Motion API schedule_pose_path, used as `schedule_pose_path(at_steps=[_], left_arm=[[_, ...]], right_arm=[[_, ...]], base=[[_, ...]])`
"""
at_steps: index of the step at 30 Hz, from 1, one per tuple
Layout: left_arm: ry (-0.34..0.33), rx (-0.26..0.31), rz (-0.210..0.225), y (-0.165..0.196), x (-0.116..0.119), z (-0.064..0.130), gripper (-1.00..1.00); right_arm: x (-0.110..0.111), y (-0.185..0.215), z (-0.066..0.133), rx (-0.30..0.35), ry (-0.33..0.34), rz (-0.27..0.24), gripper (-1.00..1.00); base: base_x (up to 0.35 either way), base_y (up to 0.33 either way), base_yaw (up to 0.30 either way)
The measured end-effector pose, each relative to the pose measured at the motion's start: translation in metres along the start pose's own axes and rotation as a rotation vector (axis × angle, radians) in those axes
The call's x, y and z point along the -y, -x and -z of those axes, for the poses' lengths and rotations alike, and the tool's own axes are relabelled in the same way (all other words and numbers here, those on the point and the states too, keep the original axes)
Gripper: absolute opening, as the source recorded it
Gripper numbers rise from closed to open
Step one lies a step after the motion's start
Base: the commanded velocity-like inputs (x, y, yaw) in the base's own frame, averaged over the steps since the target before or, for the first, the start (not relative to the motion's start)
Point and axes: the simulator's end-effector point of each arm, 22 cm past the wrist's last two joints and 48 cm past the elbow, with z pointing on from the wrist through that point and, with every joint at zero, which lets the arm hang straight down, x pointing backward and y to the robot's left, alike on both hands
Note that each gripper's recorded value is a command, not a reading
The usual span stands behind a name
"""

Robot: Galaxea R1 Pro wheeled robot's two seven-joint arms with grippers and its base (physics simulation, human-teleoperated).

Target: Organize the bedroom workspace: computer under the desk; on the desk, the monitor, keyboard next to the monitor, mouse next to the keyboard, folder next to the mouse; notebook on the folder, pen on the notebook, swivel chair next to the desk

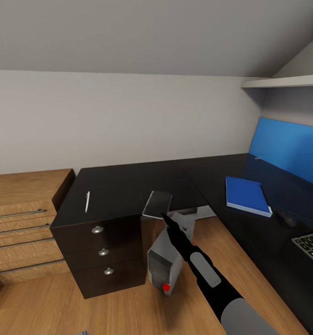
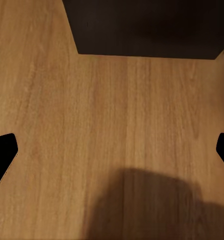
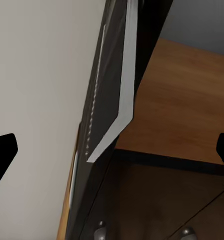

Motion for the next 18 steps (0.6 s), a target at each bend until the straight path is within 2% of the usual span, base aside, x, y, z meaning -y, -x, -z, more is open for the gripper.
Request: schedule_pose_path(at_steps=[18], left_arm=[[0.003, -0.004, 0.000, -0.0012, -0.0010, -0.0003, 1.00]], right_arm=[[0.0006, -0.0004, -0.0002, -0.001, -0.002, -0.002, 1.00]], base=[[0.063, 0.026, 0.000]])
